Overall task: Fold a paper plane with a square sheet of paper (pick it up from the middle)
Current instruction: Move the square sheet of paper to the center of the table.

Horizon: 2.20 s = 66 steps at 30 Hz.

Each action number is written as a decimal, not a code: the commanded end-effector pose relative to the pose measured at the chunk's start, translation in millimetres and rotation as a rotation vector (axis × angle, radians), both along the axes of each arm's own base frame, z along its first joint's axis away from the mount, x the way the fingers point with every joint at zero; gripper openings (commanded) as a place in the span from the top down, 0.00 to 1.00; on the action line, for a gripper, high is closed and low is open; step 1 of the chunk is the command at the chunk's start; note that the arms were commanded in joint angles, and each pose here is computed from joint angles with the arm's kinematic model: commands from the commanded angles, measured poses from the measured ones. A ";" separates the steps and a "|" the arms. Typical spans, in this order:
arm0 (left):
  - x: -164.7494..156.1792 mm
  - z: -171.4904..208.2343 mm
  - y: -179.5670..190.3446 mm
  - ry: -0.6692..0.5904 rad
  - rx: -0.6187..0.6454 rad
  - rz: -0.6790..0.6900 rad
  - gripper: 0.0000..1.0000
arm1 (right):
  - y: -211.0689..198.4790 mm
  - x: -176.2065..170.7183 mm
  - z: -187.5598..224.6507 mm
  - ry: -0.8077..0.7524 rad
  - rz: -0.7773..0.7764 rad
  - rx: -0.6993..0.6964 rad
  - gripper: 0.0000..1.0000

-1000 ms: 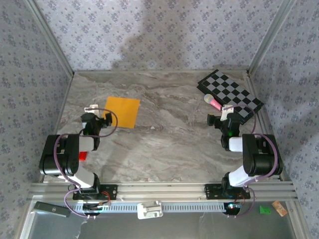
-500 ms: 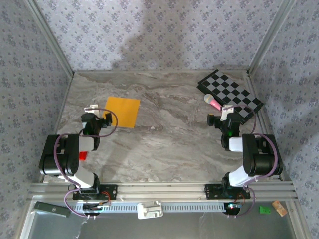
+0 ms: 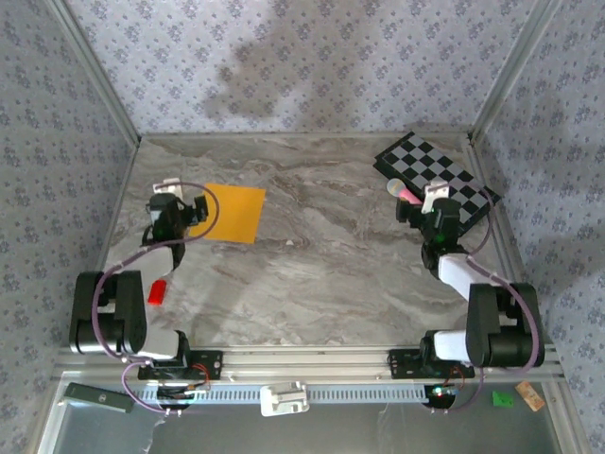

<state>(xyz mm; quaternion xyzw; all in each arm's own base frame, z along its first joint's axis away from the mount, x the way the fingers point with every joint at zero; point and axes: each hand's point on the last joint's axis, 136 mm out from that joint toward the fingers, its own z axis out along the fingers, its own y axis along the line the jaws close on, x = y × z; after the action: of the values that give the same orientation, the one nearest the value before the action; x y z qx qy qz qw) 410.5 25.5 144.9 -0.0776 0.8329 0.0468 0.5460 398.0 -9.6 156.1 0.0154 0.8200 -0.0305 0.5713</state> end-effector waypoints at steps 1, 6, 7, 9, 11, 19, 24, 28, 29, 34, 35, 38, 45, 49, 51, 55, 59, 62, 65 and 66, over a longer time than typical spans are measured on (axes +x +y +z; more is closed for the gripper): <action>-7.9 17.6 -3.5 0.034 -0.098 0.035 0.00 | 0.7 -0.9 26.4 0.047 -0.069 0.069 0.00; -8.5 37.5 -16.2 0.098 -0.292 0.056 0.00 | 14.3 5.3 36.3 0.219 -0.147 0.275 0.00; -7.2 34.3 -21.9 0.137 -0.315 0.039 0.00 | 19.8 8.6 33.2 0.257 -0.142 0.302 0.00; -2.5 23.9 -31.0 0.210 -0.364 0.019 0.00 | 34.5 15.8 24.4 0.334 -0.125 0.340 0.00; 4.3 9.4 -48.4 0.300 -0.425 -0.046 0.00 | 52.1 24.7 14.0 0.392 -0.085 0.372 0.00; 34.4 -43.0 -97.1 0.571 -0.430 -0.119 0.01 | 117.1 57.5 -4.9 0.491 0.041 0.432 0.00; 47.9 -69.9 -97.7 0.668 -0.362 -0.040 0.03 | 138.1 65.1 -14.3 0.526 0.067 0.427 0.00; 49.0 -91.9 -103.7 0.747 -0.321 -0.022 0.04 | 148.4 67.8 -17.7 0.541 0.088 0.430 0.00; 47.6 -97.2 -105.0 0.764 -0.317 -0.021 0.04 | 150.7 68.6 -16.9 0.539 0.095 0.430 0.00; 39.2 -114.4 -108.6 0.827 -0.311 -0.027 0.06 | 155.7 69.8 -18.4 0.548 0.111 0.423 0.00; 36.5 -117.1 -110.0 0.838 -0.312 -0.034 0.07 | 156.7 69.8 -19.4 0.550 0.112 0.422 0.00; 24.7 -123.4 -114.3 0.877 -0.305 -0.050 0.09 | 159.0 70.1 -21.6 0.557 0.118 0.420 0.00; -28.7 -136.7 -141.4 0.996 -0.281 -0.086 0.11 | 162.4 71.4 -26.2 0.564 0.120 0.425 0.00; -61.3 -133.6 -172.3 1.027 -0.259 -0.122 0.12 | 164.9 71.4 -30.7 0.572 0.122 0.426 0.00; -74.5 -130.2 -190.6 1.033 -0.251 -0.148 0.12 | 166.0 71.2 -32.7 0.577 0.122 0.427 0.00; -94.5 -119.7 -227.0 1.025 -0.245 -0.202 0.12 | 166.0 68.8 -38.2 0.587 0.120 0.426 0.00; -98.3 -96.5 -244.7 1.014 -0.240 -0.253 0.11 | 163.4 62.9 -40.6 0.595 0.105 0.442 0.00; -87.2 -67.4 -241.4 0.965 -0.219 -0.275 0.08 | 167.2 55.8 -39.1 0.607 0.124 0.489 0.00; -83.6 -57.0 -239.3 0.964 -0.215 -0.271 0.00 | 166.9 49.9 -40.2 0.629 0.107 0.514 0.00; -83.2 -58.5 -238.3 0.975 -0.207 -0.264 0.00 | 166.1 48.1 -41.7 0.640 0.097 0.521 0.00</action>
<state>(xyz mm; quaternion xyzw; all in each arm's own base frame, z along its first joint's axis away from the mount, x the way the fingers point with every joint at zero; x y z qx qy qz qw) 326.7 -218.0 60.4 0.0045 0.9938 -0.0780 0.0791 455.2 156.2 105.8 0.0902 0.9387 0.1848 0.2767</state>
